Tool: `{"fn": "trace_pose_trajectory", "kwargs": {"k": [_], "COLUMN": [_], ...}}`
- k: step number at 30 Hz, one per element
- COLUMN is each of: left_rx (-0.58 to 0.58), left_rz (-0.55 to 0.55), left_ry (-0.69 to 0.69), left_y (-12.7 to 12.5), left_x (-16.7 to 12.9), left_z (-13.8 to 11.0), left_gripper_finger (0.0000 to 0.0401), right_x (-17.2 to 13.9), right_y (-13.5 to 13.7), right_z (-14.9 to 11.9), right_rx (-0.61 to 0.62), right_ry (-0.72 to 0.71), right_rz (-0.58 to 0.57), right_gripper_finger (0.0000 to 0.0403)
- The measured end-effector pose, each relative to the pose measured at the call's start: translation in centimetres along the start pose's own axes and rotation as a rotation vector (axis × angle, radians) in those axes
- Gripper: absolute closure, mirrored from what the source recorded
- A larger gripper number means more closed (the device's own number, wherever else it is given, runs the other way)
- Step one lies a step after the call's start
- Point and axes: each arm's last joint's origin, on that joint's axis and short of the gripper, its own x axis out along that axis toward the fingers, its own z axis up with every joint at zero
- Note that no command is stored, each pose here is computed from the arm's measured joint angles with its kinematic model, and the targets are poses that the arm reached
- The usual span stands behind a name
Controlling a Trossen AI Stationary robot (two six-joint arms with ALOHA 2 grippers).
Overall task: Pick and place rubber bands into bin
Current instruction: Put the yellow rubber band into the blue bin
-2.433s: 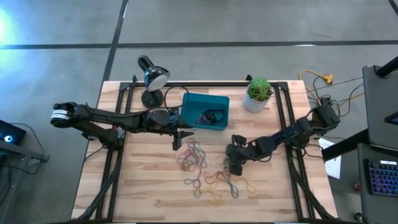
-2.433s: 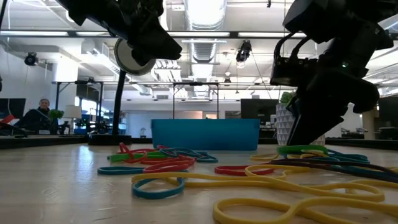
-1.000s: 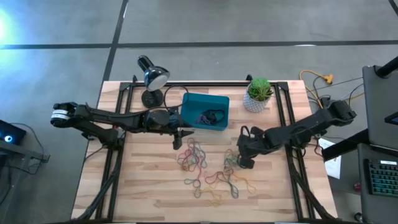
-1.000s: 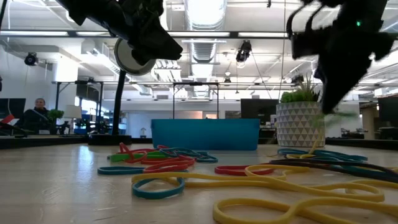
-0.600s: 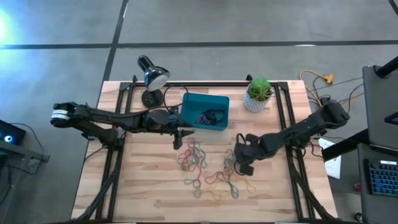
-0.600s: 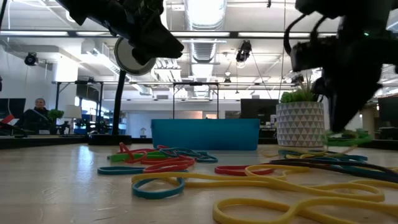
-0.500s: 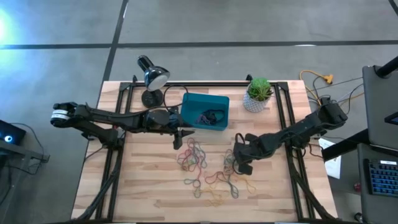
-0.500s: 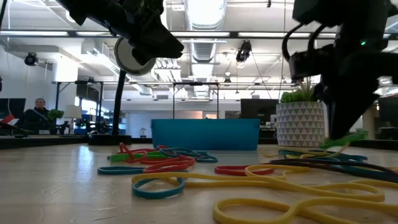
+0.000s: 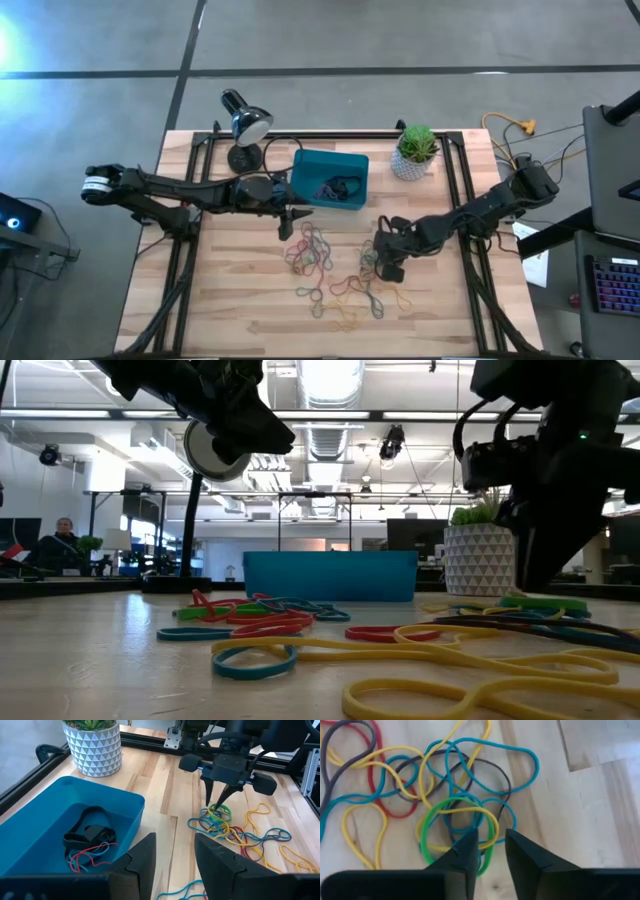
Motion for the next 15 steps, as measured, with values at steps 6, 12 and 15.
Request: {"fn": "trace_pose_trajectory", "kwargs": {"k": [6, 12, 15], "left_rx": [0.001, 0.001, 0.001], "left_rz": [0.0, 0.0, 0.0], "left_ry": [0.0, 0.0, 0.0], "left_y": [-0.01, -0.01, 0.0], "left_x": [0.0, 0.0, 0.0], "left_z": [0.0, 0.0, 0.0], "left_gripper_finger": [0.0283, 0.0283, 0.0283], "right_x": [0.21, 0.54, 0.63], "right_y": [-0.17, -0.22, -0.11], "right_z": [-0.32, -0.45, -0.29], "right_rx": [-0.006, -0.001, 0.004], "right_ry": [0.009, -0.011, -0.038], "right_rz": [-0.007, 0.007, 0.025], "right_gripper_finger": [0.0275, 0.0264, 0.0271]}}
